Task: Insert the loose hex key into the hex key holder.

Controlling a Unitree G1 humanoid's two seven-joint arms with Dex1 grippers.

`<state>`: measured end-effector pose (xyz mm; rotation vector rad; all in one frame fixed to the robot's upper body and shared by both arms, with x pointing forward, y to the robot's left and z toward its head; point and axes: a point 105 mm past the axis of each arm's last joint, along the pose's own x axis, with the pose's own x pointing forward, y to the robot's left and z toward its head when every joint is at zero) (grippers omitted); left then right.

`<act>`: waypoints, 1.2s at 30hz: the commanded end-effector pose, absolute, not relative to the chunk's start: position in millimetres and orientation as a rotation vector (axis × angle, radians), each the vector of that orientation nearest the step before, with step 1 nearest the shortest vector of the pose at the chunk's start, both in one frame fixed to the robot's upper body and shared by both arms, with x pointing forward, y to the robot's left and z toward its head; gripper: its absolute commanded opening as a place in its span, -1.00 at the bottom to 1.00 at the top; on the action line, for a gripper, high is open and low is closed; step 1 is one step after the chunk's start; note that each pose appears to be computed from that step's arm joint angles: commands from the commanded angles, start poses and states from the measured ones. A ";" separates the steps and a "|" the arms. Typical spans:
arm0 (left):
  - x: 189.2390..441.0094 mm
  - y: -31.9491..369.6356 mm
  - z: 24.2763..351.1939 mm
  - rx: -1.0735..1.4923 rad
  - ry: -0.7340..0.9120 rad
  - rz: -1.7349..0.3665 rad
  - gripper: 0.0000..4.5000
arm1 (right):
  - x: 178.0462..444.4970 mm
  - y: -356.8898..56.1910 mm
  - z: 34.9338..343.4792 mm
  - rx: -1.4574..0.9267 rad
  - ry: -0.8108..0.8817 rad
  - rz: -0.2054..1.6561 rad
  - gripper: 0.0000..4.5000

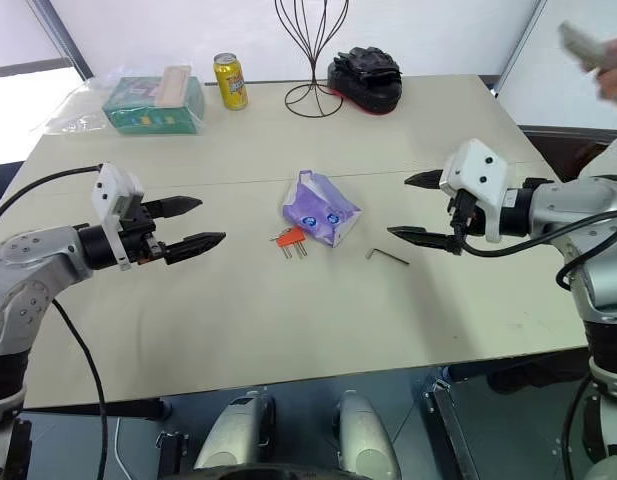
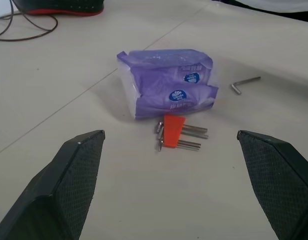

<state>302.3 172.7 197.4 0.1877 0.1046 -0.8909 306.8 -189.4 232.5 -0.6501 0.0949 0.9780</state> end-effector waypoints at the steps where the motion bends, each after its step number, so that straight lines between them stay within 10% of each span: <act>1: 301.3 171.1 212.8 0.196 0.039 -0.895 0.97 | 306.3 -187.0 245.0 -0.683 0.046 0.976 0.88; 36: 306.3 166.0 214.2 0.159 0.010 -0.857 0.97 | 345.7 -145.8 213.0 -0.454 0.032 0.835 0.88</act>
